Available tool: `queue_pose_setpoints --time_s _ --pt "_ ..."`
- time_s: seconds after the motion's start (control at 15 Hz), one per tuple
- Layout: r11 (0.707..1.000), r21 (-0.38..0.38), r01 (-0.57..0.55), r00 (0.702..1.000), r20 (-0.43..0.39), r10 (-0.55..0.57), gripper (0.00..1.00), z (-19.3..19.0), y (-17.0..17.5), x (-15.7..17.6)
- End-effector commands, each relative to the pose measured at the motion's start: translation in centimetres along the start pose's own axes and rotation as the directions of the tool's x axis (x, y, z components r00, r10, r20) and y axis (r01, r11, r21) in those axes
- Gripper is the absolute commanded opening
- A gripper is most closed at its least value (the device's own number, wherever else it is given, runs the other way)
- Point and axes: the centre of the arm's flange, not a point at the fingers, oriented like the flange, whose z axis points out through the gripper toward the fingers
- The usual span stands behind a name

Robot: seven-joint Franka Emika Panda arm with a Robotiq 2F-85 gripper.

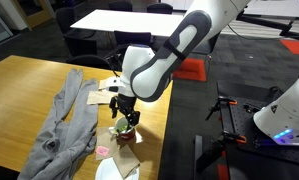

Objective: Put the marker on the table

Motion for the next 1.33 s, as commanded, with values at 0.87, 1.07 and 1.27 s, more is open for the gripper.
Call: queue_pose_setpoints --time_s 0.87,1.07,1.27 --pt "0.987 0.158 0.008 1.0 -0.017 -0.005 1.0 3.2 2.1 1.4" --pt "0.986 0.169 0.001 1.0 -0.012 0.001 0.94 3.4 2.3 1.2" --pt "0.984 0.176 -0.004 1.0 -0.008 0.006 0.8 3.6 2.5 0.9"
